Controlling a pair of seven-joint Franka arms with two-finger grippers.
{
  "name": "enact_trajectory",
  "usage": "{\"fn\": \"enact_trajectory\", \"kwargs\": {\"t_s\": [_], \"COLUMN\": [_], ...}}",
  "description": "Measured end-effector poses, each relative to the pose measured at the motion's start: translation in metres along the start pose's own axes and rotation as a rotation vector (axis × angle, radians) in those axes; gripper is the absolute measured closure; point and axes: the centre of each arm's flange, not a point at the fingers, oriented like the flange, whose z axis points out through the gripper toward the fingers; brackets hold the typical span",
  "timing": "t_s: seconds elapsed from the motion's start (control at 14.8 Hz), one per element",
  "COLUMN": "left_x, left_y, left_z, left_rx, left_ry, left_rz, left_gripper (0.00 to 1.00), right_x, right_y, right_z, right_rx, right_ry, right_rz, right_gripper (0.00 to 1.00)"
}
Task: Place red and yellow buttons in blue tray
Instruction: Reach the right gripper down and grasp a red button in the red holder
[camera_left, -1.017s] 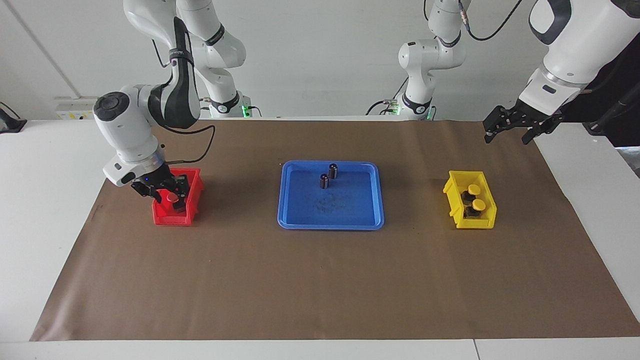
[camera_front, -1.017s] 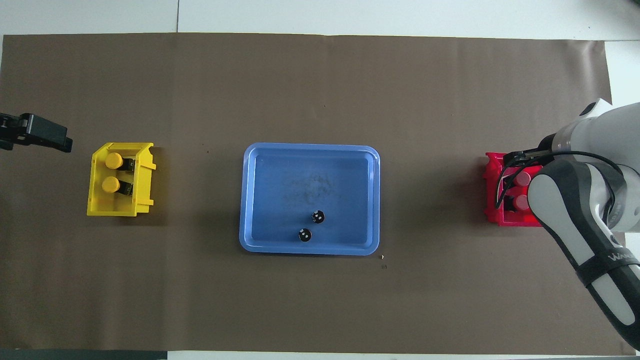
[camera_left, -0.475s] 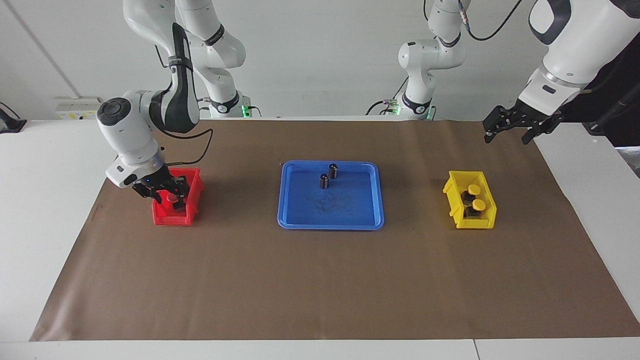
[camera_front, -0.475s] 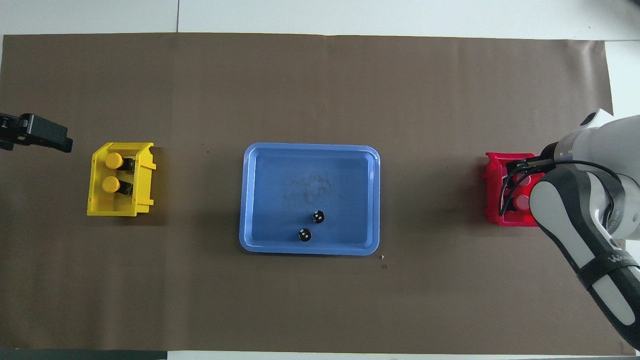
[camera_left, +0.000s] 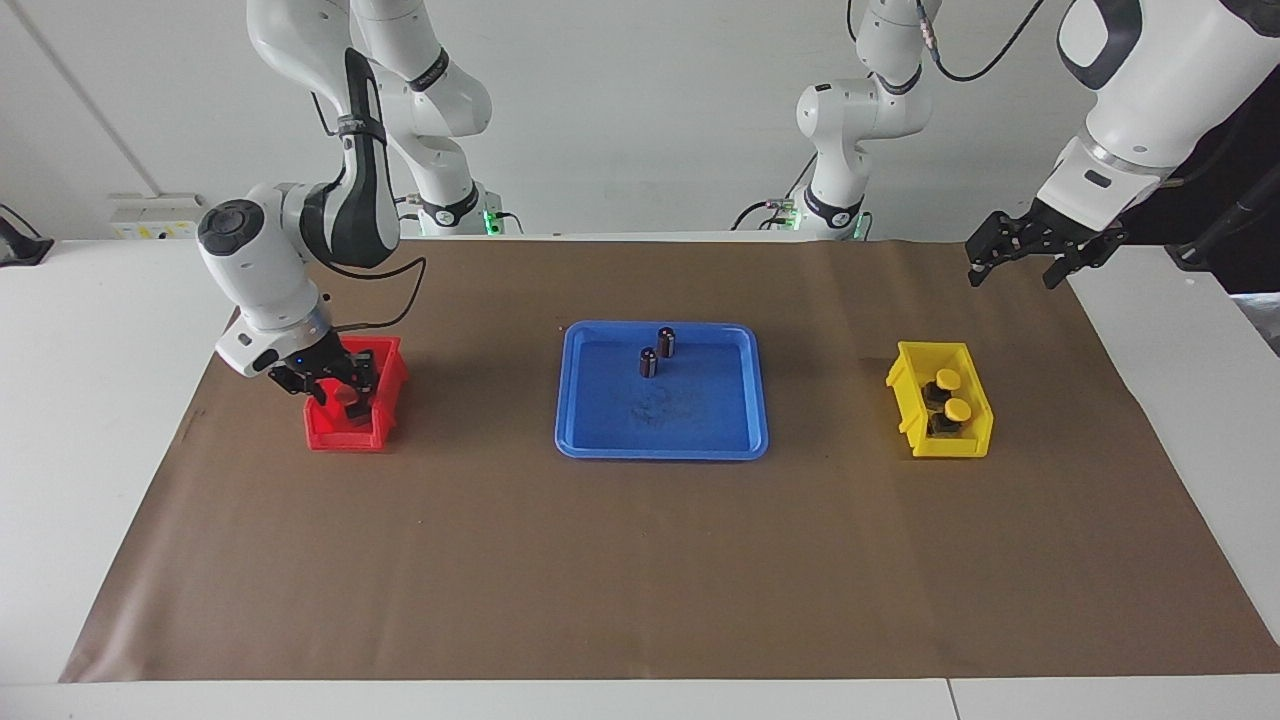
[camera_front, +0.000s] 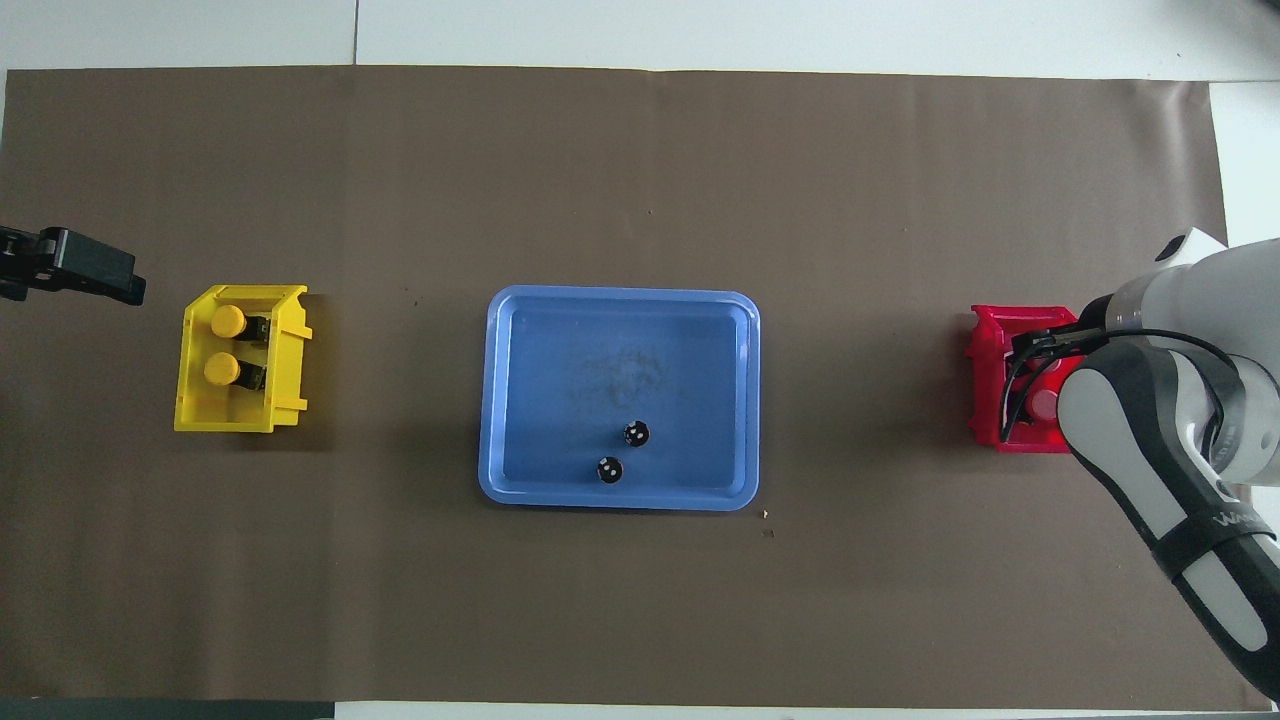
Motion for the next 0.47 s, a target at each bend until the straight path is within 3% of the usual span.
{"fn": "enact_trajectory", "kwargs": {"t_s": [0.47], "left_x": [0.0], "left_y": [0.0024], "left_z": [0.0001], "left_rx": [0.0], "left_ry": [-0.001], "left_rz": [0.004], "left_gripper": [0.0], "right_x": [-0.0087], "right_y": [-0.0015], "right_z": [0.0088], "right_rx": [0.001], "right_ry": [-0.002], "right_rz": [0.0], "right_gripper": [0.42]}}
